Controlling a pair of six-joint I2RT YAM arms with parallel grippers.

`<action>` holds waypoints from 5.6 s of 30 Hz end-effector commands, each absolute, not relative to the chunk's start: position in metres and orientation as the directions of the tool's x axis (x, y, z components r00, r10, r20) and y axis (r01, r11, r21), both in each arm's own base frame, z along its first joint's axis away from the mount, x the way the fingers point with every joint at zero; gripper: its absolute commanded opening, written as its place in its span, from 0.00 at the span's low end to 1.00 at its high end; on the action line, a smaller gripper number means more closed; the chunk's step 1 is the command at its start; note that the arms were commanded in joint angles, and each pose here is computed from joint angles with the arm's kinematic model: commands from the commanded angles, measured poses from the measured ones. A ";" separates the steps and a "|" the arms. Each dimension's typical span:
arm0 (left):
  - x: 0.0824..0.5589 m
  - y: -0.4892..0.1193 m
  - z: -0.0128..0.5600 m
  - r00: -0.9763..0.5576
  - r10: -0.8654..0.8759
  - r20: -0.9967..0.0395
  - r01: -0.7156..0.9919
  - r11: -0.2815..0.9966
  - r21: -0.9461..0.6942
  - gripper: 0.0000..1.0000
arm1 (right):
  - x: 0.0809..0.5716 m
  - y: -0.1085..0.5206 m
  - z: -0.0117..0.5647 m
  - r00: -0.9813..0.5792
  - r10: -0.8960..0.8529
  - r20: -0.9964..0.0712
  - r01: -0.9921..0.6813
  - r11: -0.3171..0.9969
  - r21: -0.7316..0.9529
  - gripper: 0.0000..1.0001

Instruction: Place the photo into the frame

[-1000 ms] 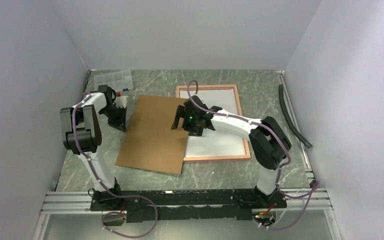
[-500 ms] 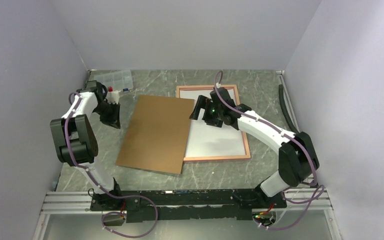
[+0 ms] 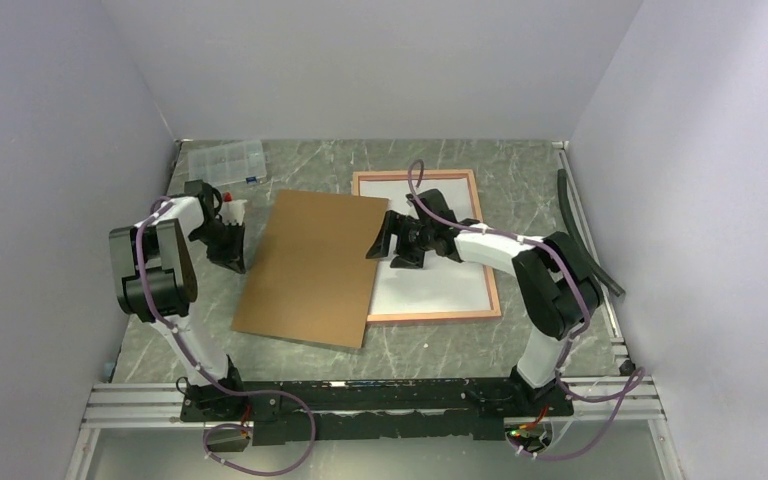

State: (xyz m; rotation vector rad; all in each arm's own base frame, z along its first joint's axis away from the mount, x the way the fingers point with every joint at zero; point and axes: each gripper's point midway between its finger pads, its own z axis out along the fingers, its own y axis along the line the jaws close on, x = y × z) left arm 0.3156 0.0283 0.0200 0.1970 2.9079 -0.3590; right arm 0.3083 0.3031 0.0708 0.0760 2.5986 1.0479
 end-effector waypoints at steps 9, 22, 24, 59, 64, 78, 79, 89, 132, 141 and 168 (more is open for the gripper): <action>0.328 0.023 -0.008 -0.968 0.123 -0.220 0.167 0.967 -0.194 0.13 | 0.325 0.329 0.080 -0.935 0.222 -0.277 -0.088 0.613 0.785 0.74; 0.326 0.012 -0.009 -0.965 0.142 -0.220 0.188 0.961 -0.205 0.12 | 0.327 0.340 0.074 -0.944 0.218 -0.249 -0.070 0.604 0.794 0.73; 0.325 0.011 -0.010 -0.965 0.147 -0.219 0.193 0.960 -0.204 0.12 | 0.327 0.340 0.073 -0.944 0.221 -0.247 -0.067 0.601 0.796 0.72; 0.325 0.000 -0.006 -0.949 0.215 -0.230 0.265 0.940 -0.213 0.10 | 0.288 0.399 0.199 -0.929 0.211 -0.303 -0.280 0.132 0.951 0.62; 0.333 0.003 0.013 -0.939 0.211 -0.272 0.267 0.945 -0.188 0.11 | 0.291 0.395 0.190 -0.924 0.223 -0.310 -0.257 0.237 0.937 0.51; 0.335 -0.021 0.196 -0.560 0.433 -0.707 0.578 0.815 0.041 0.95 | 0.301 0.395 0.188 -0.949 0.270 -0.161 -0.065 0.334 0.940 0.00; 0.327 -0.024 0.208 -0.509 0.470 -0.721 0.616 0.784 0.076 0.95 | 0.302 0.397 0.196 -0.951 0.272 -0.148 -0.057 0.316 0.947 0.00; 0.218 -0.045 0.261 0.015 0.784 -0.621 0.830 0.337 0.445 0.95 | 0.321 0.407 0.284 -0.951 0.309 0.032 0.073 0.121 0.990 0.00; 0.194 -0.094 0.317 0.683 0.673 -0.283 0.433 -0.061 0.900 0.17 | 0.277 0.438 0.361 -0.957 0.274 0.091 0.094 -0.004 0.996 0.00; 0.205 -0.091 0.324 0.695 0.688 -0.209 0.327 -0.043 0.944 0.03 | 0.261 0.428 0.359 -0.969 0.245 0.043 0.045 0.003 0.999 0.59; 0.190 -0.106 0.358 0.758 0.616 -0.214 0.315 -0.059 0.947 0.03 | 0.256 0.314 0.287 0.260 -0.445 -0.857 -0.878 0.260 -0.401 1.00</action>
